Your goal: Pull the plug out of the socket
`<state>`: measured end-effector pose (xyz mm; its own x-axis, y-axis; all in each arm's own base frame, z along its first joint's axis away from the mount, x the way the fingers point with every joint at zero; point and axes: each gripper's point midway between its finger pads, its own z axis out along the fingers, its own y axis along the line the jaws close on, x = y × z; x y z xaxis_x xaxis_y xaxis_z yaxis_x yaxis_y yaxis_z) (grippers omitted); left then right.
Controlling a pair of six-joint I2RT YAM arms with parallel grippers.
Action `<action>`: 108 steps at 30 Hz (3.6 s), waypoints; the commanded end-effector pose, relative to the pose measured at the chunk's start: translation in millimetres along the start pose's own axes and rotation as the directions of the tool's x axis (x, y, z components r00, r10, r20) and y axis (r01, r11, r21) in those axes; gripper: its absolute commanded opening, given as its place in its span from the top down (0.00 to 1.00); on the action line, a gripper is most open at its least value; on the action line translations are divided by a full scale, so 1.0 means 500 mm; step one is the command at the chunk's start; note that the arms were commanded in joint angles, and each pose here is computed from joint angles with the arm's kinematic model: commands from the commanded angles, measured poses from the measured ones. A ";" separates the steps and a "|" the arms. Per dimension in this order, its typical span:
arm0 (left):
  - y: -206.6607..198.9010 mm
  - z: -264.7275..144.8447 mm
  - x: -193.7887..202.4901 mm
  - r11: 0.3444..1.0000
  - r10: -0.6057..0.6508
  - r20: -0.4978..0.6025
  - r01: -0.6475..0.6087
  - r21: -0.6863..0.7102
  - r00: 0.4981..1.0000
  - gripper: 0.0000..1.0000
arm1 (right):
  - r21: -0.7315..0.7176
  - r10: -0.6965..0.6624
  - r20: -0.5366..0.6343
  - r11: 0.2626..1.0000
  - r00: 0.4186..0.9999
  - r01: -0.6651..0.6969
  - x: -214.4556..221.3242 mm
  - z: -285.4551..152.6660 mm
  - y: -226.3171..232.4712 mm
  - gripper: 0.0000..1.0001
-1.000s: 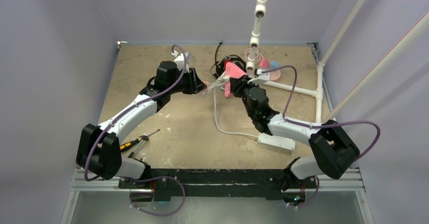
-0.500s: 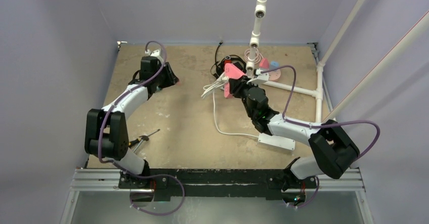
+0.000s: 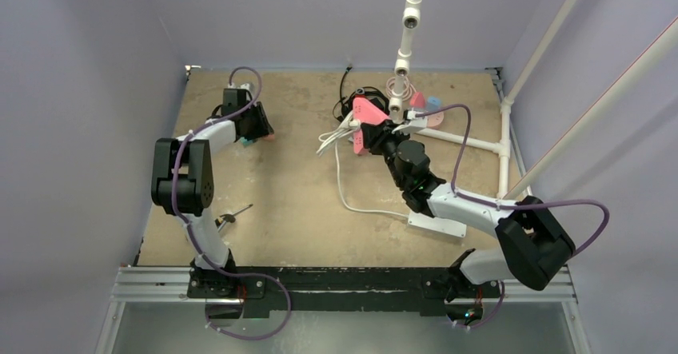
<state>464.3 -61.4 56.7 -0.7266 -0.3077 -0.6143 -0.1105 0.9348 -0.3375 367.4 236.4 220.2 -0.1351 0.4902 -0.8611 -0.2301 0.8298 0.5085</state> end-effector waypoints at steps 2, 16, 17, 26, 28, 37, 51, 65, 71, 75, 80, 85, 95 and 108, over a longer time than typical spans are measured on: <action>0.004 0.003 -0.043 1.000 -0.003 0.022 0.003 0.019 1.000 0.92 | -0.116 0.078 0.142 0.991 0.987 -0.062 -0.098 -0.005 0.065 1.00; 0.014 -0.039 -0.087 0.999 0.026 0.076 -0.023 -0.041 0.997 0.18 | -0.185 0.074 0.102 0.981 0.992 -0.054 -0.082 -0.004 0.092 1.00; 0.011 -0.052 -0.096 0.999 0.033 0.092 -0.029 -0.046 0.995 0.16 | -0.187 0.073 0.104 0.981 0.992 -0.052 -0.085 -0.005 0.093 1.00; -0.264 -0.259 -0.127 0.895 0.292 0.340 -0.381 0.232 0.894 0.12 | -0.315 0.049 0.099 0.949 0.994 -0.015 -0.107 -0.032 0.143 1.00; -0.330 -0.322 -0.096 0.814 0.348 0.415 -0.491 0.311 0.840 0.11 | -0.358 0.028 0.097 0.934 0.995 0.009 -0.113 -0.039 0.162 1.00; -0.417 -0.432 0.044 0.576 0.568 0.541 -0.769 0.277 0.620 0.11 | -0.550 -0.075 0.039 0.831 0.996 0.085 -0.102 -0.058 0.225 1.00; -0.395 -0.402 0.097 0.565 0.652 0.434 -0.780 0.268 0.621 0.10 | -0.663 -0.118 0.004 0.743 0.993 0.092 -0.062 -0.073 0.248 1.00; -0.398 -0.390 0.108 0.568 0.653 0.410 -0.770 0.291 0.637 0.39 | -0.659 -0.122 0.004 0.746 0.993 0.094 -0.060 -0.069 0.247 1.00; -0.412 -0.385 0.126 0.554 0.649 0.402 -0.763 0.333 0.646 0.52 | -0.651 -0.118 -0.007 0.754 0.993 0.085 -0.052 -0.062 0.242 1.00; -0.422 -0.386 0.139 0.538 0.660 0.400 -0.772 0.340 0.636 0.82 | -0.632 -0.107 -0.017 0.772 0.994 0.073 -0.045 -0.053 0.234 1.00; -0.437 -0.395 0.150 0.526 0.652 0.427 -0.779 0.340 0.626 1.00 | -0.559 -0.084 -0.038 0.828 0.996 0.049 -0.033 -0.026 0.208 1.00; -0.442 -0.389 0.182 0.513 0.705 0.421 -0.821 0.252 0.570 1.00 | -0.393 -0.050 -0.095 0.919 0.994 0.009 -0.001 0.026 0.153 1.00; -0.434 -0.371 0.199 0.537 0.737 0.393 -0.830 0.153 0.549 1.00 | -0.475 -0.079 -0.001 0.877 0.997 0.069 -0.053 -0.016 0.179 1.00; -0.355 -0.361 0.080 0.703 0.624 0.361 -0.700 0.127 0.693 1.00 | -0.651 -0.177 0.050 0.740 0.983 0.167 -0.061 -0.064 0.243 1.00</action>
<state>307.1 -242.2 200.9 -0.3010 0.3709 -0.8785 0.6716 0.7365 0.0808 327.0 313.0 232.1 -0.2232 0.2452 -0.9434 -0.7248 0.6054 0.3288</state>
